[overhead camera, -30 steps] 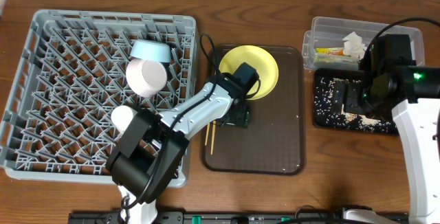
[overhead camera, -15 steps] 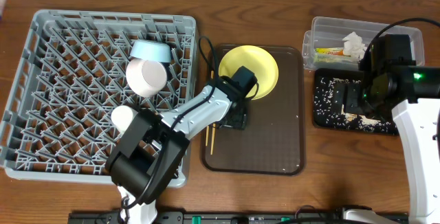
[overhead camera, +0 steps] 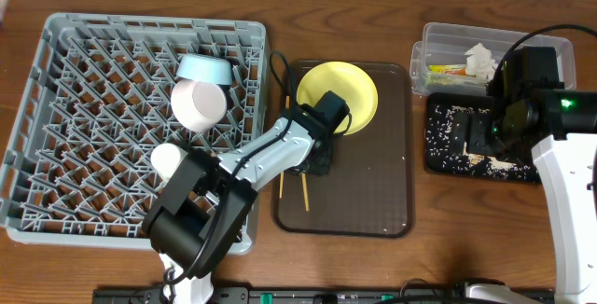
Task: Sort waste into correct bins and load items into the dishwasher
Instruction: 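Move the left gripper to the brown tray and grasp a wooden chopstick, then carry the chopstick left into the rack and release it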
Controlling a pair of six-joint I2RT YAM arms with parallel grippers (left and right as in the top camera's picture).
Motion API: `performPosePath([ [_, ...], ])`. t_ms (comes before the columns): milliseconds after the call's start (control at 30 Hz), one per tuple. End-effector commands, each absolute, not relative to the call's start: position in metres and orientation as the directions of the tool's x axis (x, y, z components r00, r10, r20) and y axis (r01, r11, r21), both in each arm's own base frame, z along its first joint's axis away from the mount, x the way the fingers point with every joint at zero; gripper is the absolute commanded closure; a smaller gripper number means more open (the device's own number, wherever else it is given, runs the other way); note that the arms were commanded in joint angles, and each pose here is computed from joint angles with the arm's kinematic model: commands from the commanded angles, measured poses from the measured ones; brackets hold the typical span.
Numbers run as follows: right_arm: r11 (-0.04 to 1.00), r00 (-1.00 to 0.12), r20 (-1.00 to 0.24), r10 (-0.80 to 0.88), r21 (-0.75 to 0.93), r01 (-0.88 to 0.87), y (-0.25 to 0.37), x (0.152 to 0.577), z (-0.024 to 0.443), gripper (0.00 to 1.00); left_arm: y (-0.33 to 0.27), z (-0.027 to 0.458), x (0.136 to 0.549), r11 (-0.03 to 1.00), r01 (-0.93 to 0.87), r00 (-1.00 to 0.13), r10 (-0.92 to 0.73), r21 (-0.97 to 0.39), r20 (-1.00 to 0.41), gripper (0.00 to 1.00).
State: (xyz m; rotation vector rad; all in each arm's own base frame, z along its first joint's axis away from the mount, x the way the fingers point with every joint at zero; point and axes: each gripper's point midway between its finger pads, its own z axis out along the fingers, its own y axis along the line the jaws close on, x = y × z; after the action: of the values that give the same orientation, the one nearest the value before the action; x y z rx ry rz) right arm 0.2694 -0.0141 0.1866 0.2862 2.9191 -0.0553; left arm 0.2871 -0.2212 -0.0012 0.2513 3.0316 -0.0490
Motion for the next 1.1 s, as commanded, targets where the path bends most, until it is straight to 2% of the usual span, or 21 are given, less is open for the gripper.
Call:
performPosePath([
  [0, 0.98, -0.958, -0.217, 0.185, -0.026, 0.196, -0.016, 0.271, 0.189, 0.01, -0.21, -0.018, 0.272, 0.985, 0.173, -0.984, 0.174, 0.014, -0.043, 0.78],
  [200, 0.98, -0.96, -0.212, 0.185, -0.027, 0.195, -0.016, 0.27, 0.189, 0.01, -0.208, -0.018, 0.27, 0.985, 0.173, -0.984, 0.174, 0.021, -0.031, 0.94],
  [367, 0.98, -0.961, -0.205, 0.185, -0.028, 0.195, -0.016, 0.268, 0.188, 0.01, -0.204, -0.008, 0.269, 0.978, 0.208, -0.977, 0.209, 0.024, -0.033, 0.94],
  [500, 0.98, -0.961, -0.203, 0.185, -0.029, 0.195, -0.016, 0.267, 0.188, 0.01, -0.199, 0.019, 0.276, 0.983, 0.185, -0.98, 0.185, 0.007, -0.079, 0.94],
  [767, 0.98, -0.962, -0.202, 0.185, -0.029, 0.195, -0.016, 0.267, 0.188, 0.01, -0.185, 0.116, 0.302, 0.973, 0.22, -0.931, 0.186, -0.075, -0.316, 0.94],
  [933, 0.98, -0.962, -0.202, 0.185, -0.029, 0.195, -0.016, 0.267, 0.188, 0.01, -0.144, 0.162, 0.311, 0.976, 0.208, -0.892, 0.159, -0.071, -0.423, 0.94],
  [1067, 0.98, -0.962, -0.203, 0.185, -0.029, 0.195, -0.016, 0.267, 0.188, 0.01, -0.102, 0.172, 0.318, 0.989, 0.134, -0.898, 0.099, -0.053, -0.429, 0.94],
])
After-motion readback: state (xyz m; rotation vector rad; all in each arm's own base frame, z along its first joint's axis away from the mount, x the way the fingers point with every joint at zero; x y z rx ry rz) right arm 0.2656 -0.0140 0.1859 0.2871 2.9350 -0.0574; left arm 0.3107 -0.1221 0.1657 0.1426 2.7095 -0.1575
